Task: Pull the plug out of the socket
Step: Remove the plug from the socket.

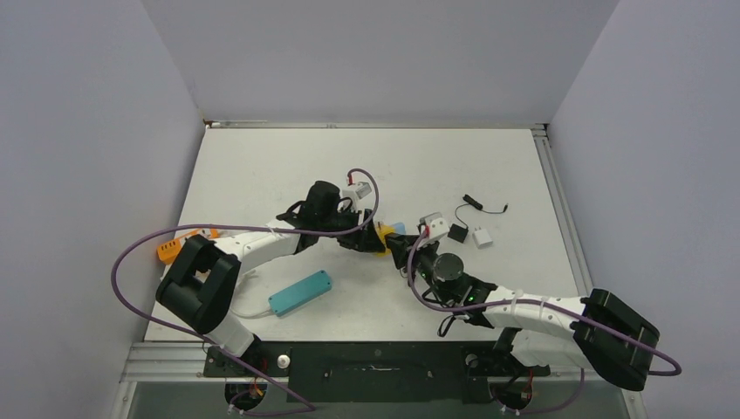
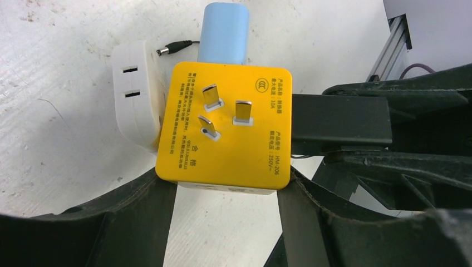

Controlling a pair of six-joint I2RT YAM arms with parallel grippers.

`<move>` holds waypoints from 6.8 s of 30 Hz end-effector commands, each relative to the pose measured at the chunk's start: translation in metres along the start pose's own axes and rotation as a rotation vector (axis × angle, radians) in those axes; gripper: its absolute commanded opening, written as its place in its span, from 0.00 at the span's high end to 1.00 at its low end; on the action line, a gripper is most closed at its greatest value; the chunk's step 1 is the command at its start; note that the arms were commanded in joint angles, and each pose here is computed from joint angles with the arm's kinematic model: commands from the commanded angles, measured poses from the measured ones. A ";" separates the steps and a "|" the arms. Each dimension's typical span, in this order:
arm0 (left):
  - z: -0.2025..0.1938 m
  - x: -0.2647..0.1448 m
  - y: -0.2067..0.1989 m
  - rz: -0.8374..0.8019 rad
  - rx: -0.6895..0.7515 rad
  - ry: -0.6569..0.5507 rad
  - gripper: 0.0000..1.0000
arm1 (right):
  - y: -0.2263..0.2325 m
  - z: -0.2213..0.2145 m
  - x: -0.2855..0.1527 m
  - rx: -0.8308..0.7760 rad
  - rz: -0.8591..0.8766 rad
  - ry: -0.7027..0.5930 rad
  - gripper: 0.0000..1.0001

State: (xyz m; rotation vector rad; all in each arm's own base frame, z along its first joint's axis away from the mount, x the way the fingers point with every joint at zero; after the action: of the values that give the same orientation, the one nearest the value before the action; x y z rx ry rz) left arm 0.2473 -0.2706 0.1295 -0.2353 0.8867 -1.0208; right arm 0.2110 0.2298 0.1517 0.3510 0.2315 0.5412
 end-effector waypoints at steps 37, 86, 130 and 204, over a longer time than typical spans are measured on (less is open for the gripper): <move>0.006 -0.011 -0.002 0.055 0.096 0.012 1.00 | 0.009 0.028 0.006 0.032 -0.010 -0.104 0.95; 0.005 -0.010 0.003 0.086 0.109 0.021 1.00 | 0.039 0.020 0.007 -0.151 -0.059 -0.062 0.95; 0.005 -0.018 0.022 0.258 0.124 0.050 1.00 | 0.036 0.024 0.003 -0.135 -0.120 -0.082 0.95; 0.016 -0.029 0.024 0.266 0.173 0.021 1.00 | 0.025 0.029 0.030 0.064 0.171 0.090 0.95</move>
State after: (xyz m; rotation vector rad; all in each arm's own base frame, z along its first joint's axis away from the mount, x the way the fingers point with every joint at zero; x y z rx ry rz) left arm 0.2594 -0.2263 0.1219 0.0643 0.9179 -0.7780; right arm 0.2435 0.2397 0.1478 0.2826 0.3895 0.5543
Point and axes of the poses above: each gripper's point midway between its finger pads, its own x axis out along the fingers, its own y axis along the line the jaws close on, z = x × y, the point moved 5 cm from there along -x, back along the fingers, and after that the axes turned 9 degrees about x, right-handed, at the moved point
